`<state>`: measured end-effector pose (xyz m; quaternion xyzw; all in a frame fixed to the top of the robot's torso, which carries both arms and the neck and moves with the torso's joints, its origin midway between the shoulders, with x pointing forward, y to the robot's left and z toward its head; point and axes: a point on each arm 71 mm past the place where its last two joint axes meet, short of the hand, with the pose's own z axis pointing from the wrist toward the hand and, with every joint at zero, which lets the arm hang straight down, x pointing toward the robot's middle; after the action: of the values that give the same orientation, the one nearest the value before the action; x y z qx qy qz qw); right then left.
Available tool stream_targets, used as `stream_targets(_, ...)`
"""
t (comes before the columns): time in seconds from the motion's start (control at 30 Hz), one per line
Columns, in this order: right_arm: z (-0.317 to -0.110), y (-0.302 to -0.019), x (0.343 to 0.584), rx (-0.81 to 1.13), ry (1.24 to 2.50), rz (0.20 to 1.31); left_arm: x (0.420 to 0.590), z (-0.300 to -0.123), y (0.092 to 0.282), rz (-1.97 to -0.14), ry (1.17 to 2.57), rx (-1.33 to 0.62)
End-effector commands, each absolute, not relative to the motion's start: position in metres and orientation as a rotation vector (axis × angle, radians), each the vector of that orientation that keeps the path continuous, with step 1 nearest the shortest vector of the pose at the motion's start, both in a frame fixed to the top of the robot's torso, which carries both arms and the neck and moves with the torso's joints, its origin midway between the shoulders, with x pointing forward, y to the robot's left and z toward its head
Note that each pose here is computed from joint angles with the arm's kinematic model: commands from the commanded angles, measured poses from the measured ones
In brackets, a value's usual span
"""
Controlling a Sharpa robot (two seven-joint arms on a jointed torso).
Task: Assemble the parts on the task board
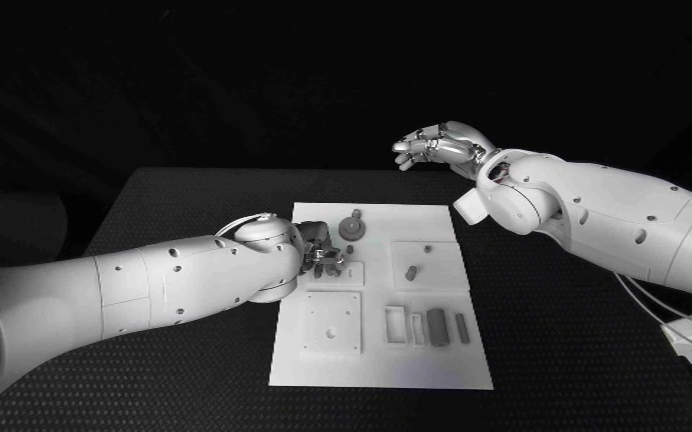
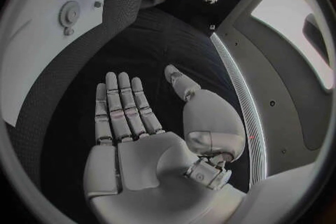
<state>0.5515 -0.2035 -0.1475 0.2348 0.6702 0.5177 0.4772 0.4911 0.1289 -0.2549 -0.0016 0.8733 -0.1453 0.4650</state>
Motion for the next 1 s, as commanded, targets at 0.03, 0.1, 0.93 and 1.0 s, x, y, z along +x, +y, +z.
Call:
stream_targets(0.03, -0.1459, -0.2028, 0.5512, 0.585, 1.616, 1.286, 0.4911, -0.2561, 0.128, -0.347, 2.146, 0.016)
stream_targets(0.1, -0.1459, -0.2031, 0.551, 0.586, 1.616, 1.287, 0.4914, -0.2563, 0.1284, -0.345, 2.144, 0.015)
stream_targets(0.93, -0.1463, -0.2007, 0.55, 0.592, 1.626, 1.305, 0.4911, -0.2581, 0.1264, -0.36, 2.126, -0.001)
stream_targets(1.0, -0.1465, -0.2009, 0.55, 0.594, 1.627, 1.305, 0.4909, -0.2577, 0.1263, -0.364, 2.122, -0.003)
